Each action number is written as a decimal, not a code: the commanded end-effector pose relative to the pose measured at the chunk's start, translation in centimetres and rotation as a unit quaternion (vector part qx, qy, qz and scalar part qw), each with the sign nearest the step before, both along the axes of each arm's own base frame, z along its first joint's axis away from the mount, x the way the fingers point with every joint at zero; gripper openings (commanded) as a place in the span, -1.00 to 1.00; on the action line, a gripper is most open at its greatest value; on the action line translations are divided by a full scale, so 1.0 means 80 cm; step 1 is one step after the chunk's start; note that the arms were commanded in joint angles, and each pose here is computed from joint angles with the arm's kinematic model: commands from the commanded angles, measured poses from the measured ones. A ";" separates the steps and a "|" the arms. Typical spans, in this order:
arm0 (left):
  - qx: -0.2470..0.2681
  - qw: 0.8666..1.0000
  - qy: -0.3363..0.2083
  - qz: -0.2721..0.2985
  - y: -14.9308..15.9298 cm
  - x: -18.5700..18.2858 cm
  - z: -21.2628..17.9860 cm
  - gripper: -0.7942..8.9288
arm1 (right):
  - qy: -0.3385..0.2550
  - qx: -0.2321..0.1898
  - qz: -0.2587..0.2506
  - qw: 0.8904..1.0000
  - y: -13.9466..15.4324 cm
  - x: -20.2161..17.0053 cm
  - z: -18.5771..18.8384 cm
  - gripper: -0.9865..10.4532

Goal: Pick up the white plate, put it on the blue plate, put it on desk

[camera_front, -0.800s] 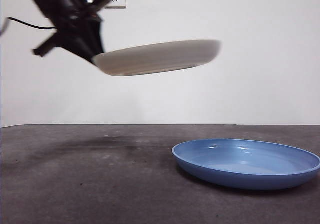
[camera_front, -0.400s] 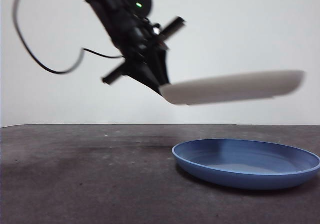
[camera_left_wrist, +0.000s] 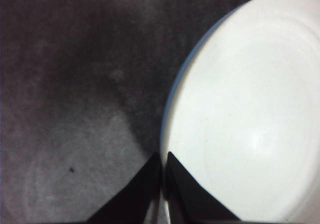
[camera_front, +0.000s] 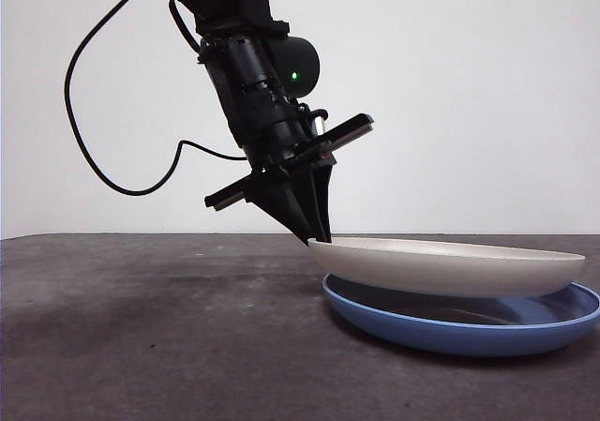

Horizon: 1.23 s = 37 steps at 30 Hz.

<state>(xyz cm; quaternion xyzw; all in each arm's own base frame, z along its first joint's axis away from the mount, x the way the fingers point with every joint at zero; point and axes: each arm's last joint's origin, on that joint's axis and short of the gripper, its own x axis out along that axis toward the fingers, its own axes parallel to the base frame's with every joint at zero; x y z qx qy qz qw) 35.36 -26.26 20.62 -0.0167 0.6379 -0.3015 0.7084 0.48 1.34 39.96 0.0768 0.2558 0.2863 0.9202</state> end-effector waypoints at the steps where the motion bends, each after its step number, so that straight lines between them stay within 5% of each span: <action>1: -0.002 1.000 -0.001 -0.011 -0.010 0.005 -0.009 -0.82 | -0.016 -0.004 0.003 1.000 -0.001 -0.003 0.006 0.31; 29: -0.012 0.998 -0.028 -0.054 -0.029 -0.004 -0.008 -0.75 | -0.019 -0.011 -0.005 1.000 -0.001 -0.003 0.006 0.31; 37: -0.018 0.997 -0.040 -0.060 -0.032 -0.001 0.005 0.04 | -0.019 -0.011 -0.005 1.000 -0.001 -0.003 0.006 0.31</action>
